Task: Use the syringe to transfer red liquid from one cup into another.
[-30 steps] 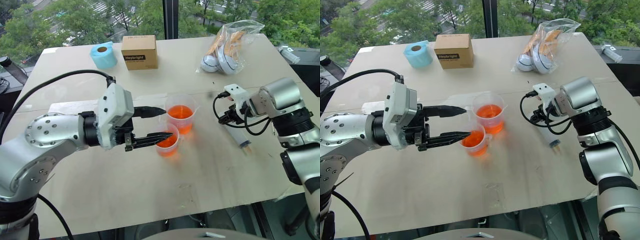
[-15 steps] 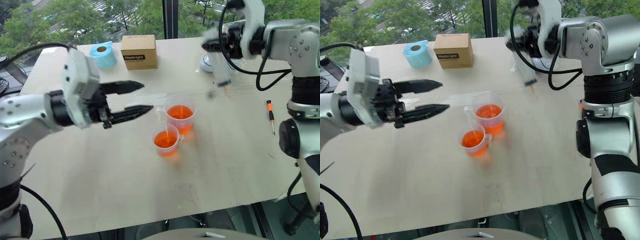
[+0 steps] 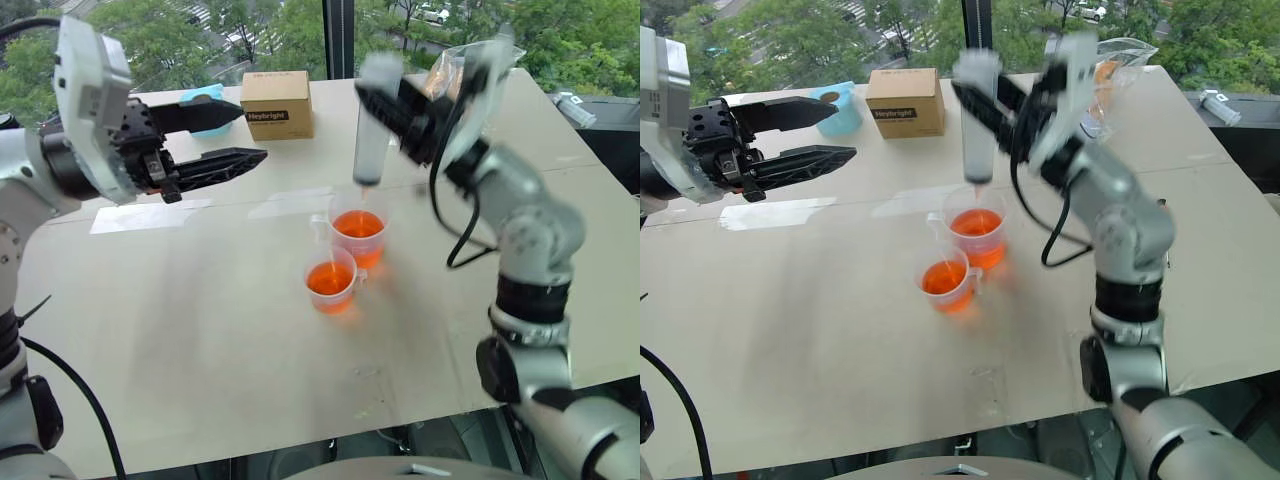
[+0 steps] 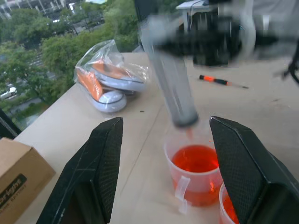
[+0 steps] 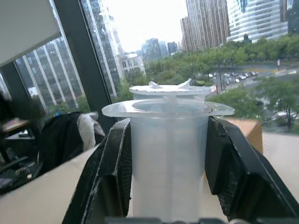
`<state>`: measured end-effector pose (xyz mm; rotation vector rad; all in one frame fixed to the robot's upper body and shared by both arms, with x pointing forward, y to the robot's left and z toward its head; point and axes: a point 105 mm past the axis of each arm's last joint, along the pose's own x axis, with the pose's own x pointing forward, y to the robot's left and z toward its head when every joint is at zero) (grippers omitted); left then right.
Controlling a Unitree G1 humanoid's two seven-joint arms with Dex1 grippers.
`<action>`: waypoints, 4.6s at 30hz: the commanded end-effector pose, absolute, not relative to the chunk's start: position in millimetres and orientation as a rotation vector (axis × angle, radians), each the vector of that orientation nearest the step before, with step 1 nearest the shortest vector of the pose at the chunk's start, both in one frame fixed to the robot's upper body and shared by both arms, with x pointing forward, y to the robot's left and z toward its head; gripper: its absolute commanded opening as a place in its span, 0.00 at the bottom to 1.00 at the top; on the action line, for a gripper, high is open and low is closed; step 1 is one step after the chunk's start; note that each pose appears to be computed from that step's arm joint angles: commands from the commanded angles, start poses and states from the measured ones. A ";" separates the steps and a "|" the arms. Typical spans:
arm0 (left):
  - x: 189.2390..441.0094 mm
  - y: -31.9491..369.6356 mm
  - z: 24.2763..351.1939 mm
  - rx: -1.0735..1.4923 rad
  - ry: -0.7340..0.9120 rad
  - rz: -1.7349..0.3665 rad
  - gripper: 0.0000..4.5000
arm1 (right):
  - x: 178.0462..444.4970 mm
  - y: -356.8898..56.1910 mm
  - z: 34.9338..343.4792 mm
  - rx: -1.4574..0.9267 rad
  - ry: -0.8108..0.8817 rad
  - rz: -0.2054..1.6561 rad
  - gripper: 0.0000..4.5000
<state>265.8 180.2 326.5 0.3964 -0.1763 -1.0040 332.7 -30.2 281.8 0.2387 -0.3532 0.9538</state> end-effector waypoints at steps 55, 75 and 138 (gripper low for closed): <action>309.6 101.3 292.0 0.266 -0.126 -1.192 0.38 | 314.0 -1.2 246.4 -0.060 -0.630 1.030 0.37; 321.9 99.5 283.7 0.341 -0.113 -1.164 0.38 | 310.8 1.4 243.8 -0.078 -0.633 1.048 0.37; 322.3 102.3 294.2 0.362 -0.172 -1.155 0.31 | 316.0 7.9 229.4 -0.062 -0.555 1.061 0.37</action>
